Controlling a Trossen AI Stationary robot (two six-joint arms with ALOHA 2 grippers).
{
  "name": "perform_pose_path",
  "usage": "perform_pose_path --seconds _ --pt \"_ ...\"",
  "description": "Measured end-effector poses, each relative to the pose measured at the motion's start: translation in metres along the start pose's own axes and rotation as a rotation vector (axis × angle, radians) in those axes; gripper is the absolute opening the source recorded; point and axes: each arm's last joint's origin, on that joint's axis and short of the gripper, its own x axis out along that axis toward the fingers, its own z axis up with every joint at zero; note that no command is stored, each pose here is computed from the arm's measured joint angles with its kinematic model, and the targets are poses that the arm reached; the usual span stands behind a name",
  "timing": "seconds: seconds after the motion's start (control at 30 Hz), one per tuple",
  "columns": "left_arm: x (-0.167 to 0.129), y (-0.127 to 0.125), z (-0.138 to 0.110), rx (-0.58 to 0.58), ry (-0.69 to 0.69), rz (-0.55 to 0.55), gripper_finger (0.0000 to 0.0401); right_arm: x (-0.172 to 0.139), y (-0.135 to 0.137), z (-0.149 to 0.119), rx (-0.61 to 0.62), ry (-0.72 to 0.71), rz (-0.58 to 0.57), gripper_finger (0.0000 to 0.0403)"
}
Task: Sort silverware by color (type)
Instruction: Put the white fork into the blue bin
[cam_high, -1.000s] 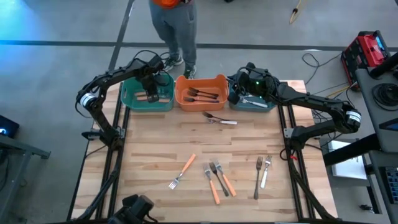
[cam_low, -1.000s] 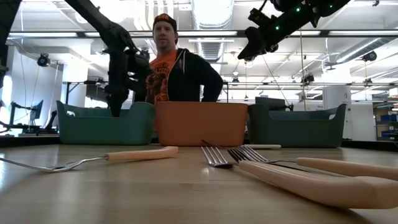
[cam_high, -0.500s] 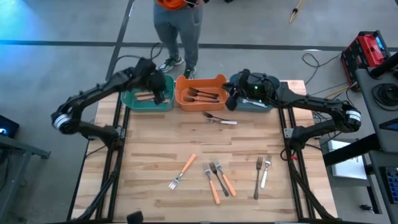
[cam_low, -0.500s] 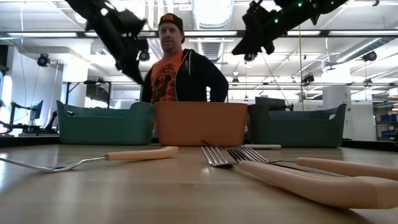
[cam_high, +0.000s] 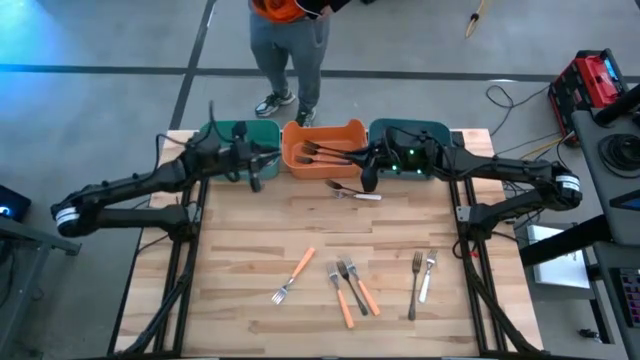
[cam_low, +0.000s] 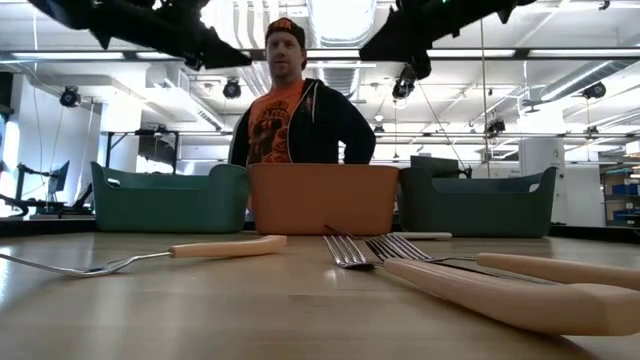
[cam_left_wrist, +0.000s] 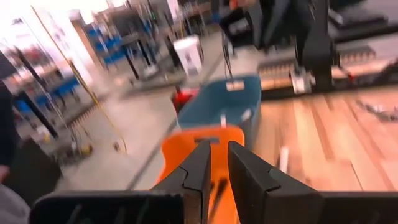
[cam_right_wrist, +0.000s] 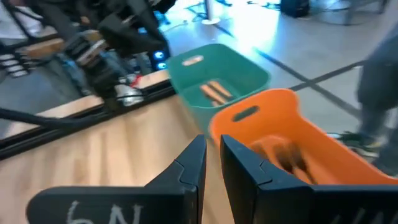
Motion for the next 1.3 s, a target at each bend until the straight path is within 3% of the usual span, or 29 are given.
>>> perform_pose_path --seconds 0.23,0.4,0.53,0.77,0.97,1.17,1.3 --pt "-0.008 0.000 0.003 -0.026 -0.131 0.042 0.0038 -0.004 0.008 0.000 -0.010 0.124 0.001 0.0038" --pt "-0.007 0.000 0.002 -0.069 -0.124 0.037 0.0038 0.001 0.010 -0.008 -0.028 0.286 -0.025 0.0038" --pt "-0.006 -0.001 -0.001 -0.087 -0.113 0.033 0.0038 0.011 0.008 -0.022 -0.141 0.441 -0.028 0.0038" --pt "-0.005 -0.004 -0.011 -0.118 -0.083 0.023 0.0038 0.029 0.005 -0.044 -0.332 0.587 0.010 0.0038" --pt "-0.003 -0.005 -0.014 -0.122 -0.072 0.020 0.0038 0.055 0.002 -0.069 -0.340 0.699 0.005 0.0038" --pt "-0.003 -0.005 -0.013 -0.122 -0.074 0.021 0.0038 0.075 -0.006 -0.097 -0.394 0.821 -0.141 0.0038" --pt "-0.003 -0.005 -0.013 -0.120 -0.074 0.020 0.0038 0.083 -0.008 -0.109 -0.417 0.869 -0.138 0.0038"
